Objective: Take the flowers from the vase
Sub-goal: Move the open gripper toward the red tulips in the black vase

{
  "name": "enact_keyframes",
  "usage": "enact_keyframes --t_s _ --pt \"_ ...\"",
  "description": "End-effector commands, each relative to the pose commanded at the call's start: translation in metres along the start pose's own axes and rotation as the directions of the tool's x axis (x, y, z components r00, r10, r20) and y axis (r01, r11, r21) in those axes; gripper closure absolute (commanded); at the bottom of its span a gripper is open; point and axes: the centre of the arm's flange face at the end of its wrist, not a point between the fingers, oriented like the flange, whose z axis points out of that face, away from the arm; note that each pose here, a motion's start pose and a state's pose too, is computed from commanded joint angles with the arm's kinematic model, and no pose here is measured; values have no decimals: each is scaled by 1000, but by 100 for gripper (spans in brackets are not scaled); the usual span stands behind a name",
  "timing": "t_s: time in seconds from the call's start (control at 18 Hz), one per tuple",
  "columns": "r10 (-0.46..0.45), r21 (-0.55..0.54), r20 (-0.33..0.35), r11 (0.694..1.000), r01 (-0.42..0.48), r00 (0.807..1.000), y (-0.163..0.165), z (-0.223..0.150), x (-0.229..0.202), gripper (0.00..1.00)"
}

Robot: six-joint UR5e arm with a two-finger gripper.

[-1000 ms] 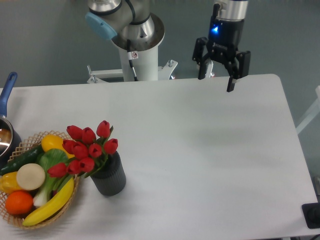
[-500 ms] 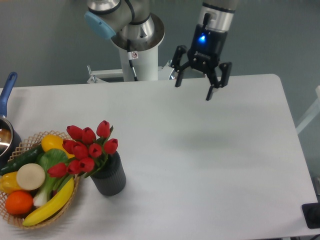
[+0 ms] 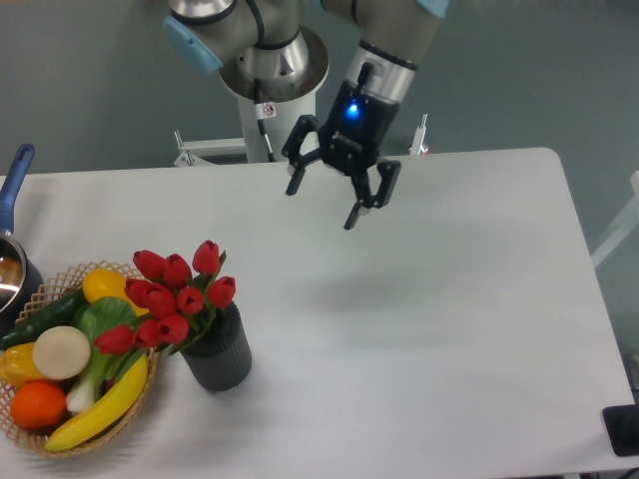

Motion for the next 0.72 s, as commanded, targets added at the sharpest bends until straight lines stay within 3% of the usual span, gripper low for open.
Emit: enact_keyframes --t_s 0.72 --pt "99 53 -110 994 -94 989 -44 70 -13 0"
